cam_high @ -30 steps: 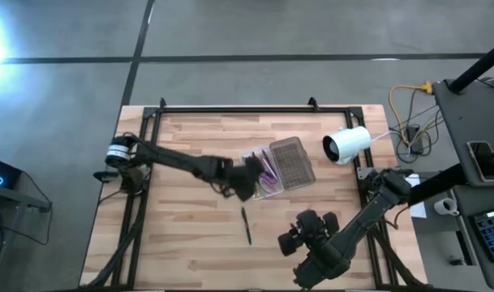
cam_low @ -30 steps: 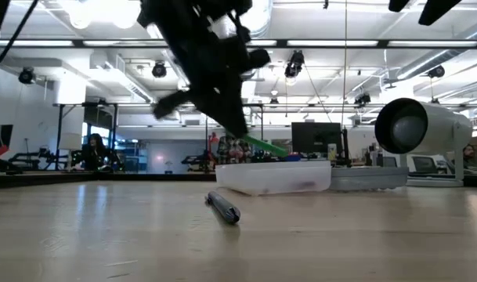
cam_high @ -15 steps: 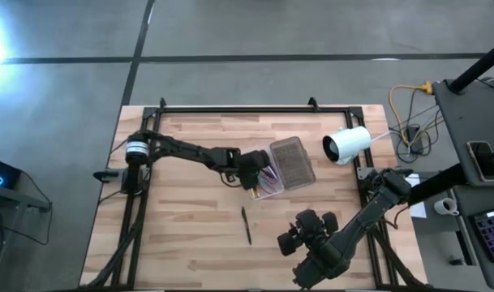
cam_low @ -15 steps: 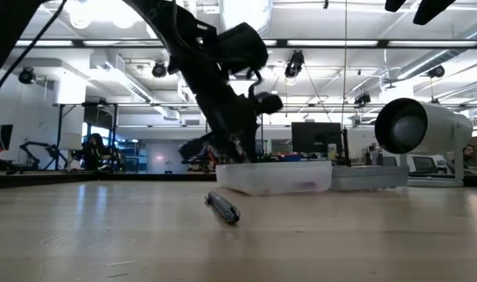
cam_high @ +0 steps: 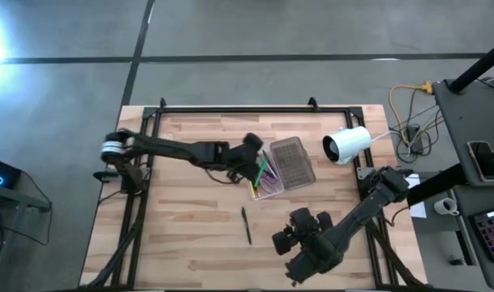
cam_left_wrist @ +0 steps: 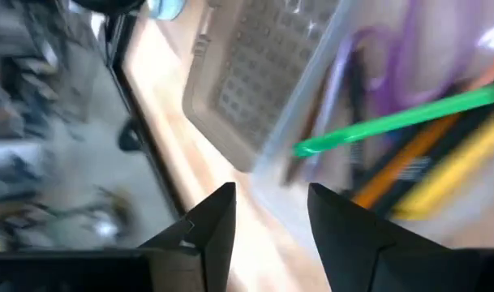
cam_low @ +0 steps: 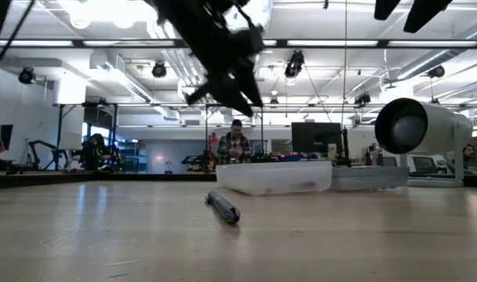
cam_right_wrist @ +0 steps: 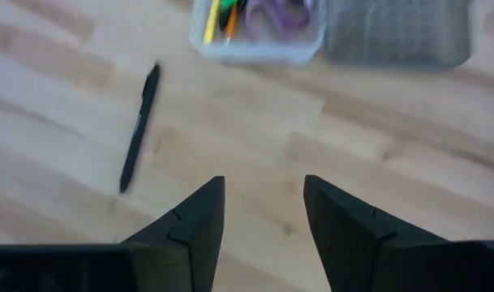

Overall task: Pick & place school supplies into a supply box
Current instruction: Put the black pen into the supply box

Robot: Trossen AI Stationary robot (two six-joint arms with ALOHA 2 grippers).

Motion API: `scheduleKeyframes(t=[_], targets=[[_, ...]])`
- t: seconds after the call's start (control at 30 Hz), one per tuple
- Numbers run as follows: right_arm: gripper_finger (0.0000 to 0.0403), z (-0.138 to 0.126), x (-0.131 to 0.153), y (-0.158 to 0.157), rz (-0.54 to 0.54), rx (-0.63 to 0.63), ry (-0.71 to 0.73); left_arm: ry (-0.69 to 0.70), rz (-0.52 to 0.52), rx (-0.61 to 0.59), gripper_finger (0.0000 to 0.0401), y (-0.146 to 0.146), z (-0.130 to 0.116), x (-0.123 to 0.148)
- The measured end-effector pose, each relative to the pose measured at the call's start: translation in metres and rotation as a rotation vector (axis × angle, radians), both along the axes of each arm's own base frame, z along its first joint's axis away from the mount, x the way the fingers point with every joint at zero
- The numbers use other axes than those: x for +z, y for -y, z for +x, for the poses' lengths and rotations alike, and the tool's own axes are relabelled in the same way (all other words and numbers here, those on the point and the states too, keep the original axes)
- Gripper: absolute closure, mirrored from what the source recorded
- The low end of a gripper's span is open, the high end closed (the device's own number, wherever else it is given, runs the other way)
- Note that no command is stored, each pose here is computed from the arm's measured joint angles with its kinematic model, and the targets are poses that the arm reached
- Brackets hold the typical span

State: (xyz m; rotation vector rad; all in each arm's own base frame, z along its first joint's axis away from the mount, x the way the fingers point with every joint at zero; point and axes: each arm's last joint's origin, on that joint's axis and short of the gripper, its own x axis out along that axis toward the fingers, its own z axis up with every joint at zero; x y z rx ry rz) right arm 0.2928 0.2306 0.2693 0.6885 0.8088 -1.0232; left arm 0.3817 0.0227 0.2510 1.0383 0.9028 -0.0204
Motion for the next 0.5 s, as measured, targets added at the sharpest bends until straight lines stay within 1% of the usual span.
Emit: scheduleKeyframes(t=[0.1,0.2,0.3,0.4,0.5], targets=[[0.0241,0.015,-0.002,0.005,0.109,0.045,-0.031,0.003,-0.188,0.079,0.0261,0.018,-0.030,0.015],[0.0241,0.038,-0.007,0.012,0.197,0.140,-0.027,0.071,-0.360,0.161,0.0260,0.042,-0.063,0.027],[0.0242,0.057,-0.009,0.024,0.219,0.150,0.020,0.141,-0.473,0.167,0.0260,0.066,-0.100,0.032],[0.0244,0.069,-0.011,0.038,0.236,0.139,0.031,0.181,-0.544,0.171,0.0260,0.085,-0.139,0.025],[0.0242,0.086,-0.022,0.046,0.342,0.172,0.066,0.220,-0.639,0.221,0.0260,0.094,-0.176,0.012]])
